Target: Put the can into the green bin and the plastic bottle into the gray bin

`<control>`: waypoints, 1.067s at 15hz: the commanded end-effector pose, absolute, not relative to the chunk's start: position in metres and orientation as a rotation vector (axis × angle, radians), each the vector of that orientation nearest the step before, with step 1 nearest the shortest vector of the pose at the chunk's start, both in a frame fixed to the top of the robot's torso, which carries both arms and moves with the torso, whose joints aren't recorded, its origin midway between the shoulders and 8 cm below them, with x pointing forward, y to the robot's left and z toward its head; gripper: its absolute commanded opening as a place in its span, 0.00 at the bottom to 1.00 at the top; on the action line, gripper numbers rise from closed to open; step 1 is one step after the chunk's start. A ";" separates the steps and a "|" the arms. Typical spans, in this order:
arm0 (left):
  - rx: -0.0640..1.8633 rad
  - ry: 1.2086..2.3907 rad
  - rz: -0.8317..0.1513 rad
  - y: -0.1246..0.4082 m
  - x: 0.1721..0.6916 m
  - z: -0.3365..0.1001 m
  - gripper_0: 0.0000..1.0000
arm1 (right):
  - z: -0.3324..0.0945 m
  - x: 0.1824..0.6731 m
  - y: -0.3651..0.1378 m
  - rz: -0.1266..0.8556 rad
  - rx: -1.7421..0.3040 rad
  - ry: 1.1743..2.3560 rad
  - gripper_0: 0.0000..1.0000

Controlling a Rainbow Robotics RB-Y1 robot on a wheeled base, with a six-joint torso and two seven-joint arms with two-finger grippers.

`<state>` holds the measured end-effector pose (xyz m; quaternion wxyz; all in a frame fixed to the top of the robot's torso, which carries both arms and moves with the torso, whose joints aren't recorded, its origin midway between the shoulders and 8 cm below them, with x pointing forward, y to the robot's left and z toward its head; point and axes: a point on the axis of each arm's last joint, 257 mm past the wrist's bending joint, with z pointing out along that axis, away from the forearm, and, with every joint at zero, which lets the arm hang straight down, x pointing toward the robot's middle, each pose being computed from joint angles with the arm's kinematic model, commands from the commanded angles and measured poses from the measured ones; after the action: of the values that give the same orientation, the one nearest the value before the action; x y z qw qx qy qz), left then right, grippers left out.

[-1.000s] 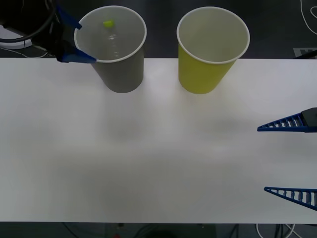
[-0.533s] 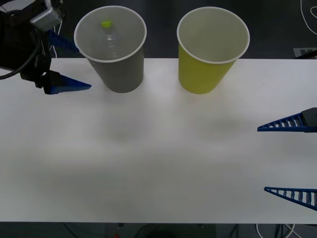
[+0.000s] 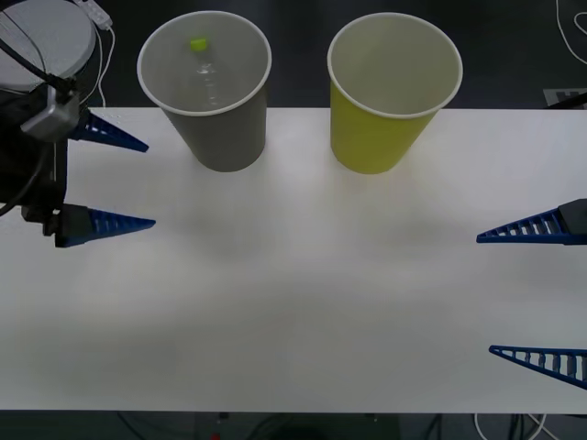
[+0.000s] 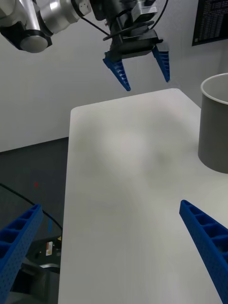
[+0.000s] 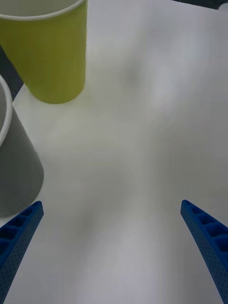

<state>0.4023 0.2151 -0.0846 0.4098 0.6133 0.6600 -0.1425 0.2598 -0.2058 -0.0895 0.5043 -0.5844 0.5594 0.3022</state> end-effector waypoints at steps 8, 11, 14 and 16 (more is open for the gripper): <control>1.646 1.569 -0.333 0.241 0.340 -0.113 1.00 | -0.089 0.260 -0.206 0.729 -1.411 1.350 1.00; 1.654 1.563 -0.347 0.244 0.329 -0.114 1.00 | -0.089 0.260 -0.206 0.729 -1.411 1.350 1.00; 1.669 1.556 -0.337 0.246 0.328 -0.113 1.00 | -0.089 0.260 -0.206 0.729 -1.411 1.350 1.00; 1.676 1.558 -0.332 0.247 0.328 -0.112 1.00 | -0.089 0.260 -0.206 0.729 -1.411 1.350 1.00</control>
<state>0.3279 0.2467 -0.1128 0.4034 0.6629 0.6166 -0.1323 0.2598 -0.2058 -0.0895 0.5043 -0.5844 0.5594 0.3022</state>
